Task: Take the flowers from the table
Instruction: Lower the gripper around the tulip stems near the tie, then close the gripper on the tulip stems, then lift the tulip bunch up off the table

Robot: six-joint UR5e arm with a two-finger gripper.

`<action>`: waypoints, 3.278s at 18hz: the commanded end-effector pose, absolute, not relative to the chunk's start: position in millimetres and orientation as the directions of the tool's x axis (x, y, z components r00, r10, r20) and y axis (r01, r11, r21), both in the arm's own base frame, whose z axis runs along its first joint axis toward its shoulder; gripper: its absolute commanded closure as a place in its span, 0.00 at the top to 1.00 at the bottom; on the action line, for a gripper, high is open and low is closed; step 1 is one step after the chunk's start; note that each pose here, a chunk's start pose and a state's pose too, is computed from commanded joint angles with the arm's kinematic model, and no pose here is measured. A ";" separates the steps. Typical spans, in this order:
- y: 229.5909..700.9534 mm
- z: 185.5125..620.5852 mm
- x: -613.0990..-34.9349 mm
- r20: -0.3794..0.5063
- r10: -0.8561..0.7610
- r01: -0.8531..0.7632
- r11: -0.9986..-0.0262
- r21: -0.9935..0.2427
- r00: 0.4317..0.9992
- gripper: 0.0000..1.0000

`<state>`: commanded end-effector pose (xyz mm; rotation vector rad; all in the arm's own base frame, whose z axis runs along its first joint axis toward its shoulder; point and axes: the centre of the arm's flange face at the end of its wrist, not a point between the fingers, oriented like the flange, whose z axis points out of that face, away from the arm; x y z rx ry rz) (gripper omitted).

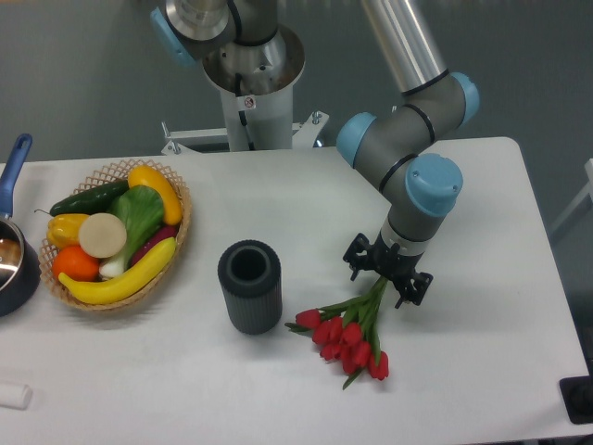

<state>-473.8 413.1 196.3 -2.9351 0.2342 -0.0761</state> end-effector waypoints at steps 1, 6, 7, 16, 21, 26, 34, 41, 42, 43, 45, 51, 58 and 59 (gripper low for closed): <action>413.6 198.5 -474.7 0.031 -0.164 -0.154 -0.968 -0.200 0.986 0.70; 413.2 198.5 -474.0 0.025 -0.164 -0.155 -0.967 -0.202 0.986 0.61; 413.0 198.8 -473.5 0.025 -0.162 -0.154 -0.967 -0.202 0.986 0.55; 412.0 200.2 -473.7 0.023 -0.156 -0.148 -0.968 -0.202 0.987 0.33; 414.2 203.0 -478.1 -0.001 -0.156 -0.153 -0.966 -0.210 0.988 0.32; 412.6 216.8 -483.0 -0.034 -0.153 -0.157 -0.962 -0.222 0.988 0.28; 401.4 322.4 -497.0 -0.173 -0.093 -0.149 -0.924 -0.352 0.981 0.30; 383.5 410.3 -497.4 -0.150 0.020 -0.079 -0.774 -0.628 0.988 0.30; 380.9 413.8 -498.6 -0.140 0.024 -0.073 -0.755 -0.651 0.990 0.30; 379.3 416.2 -499.5 -0.136 0.023 -0.075 -0.742 -0.667 0.990 0.30; 368.2 426.4 -503.3 -0.135 0.034 -0.071 -0.711 -0.700 0.990 0.30; 360.0 453.4 -507.4 -0.085 -0.016 -0.081 -0.497 -0.864 0.996 0.30; 344.9 449.7 -507.0 -0.077 0.004 -0.065 -0.492 -0.868 0.997 0.30; 344.9 450.4 -507.2 -0.079 0.004 -0.066 -0.492 -0.868 0.997 0.30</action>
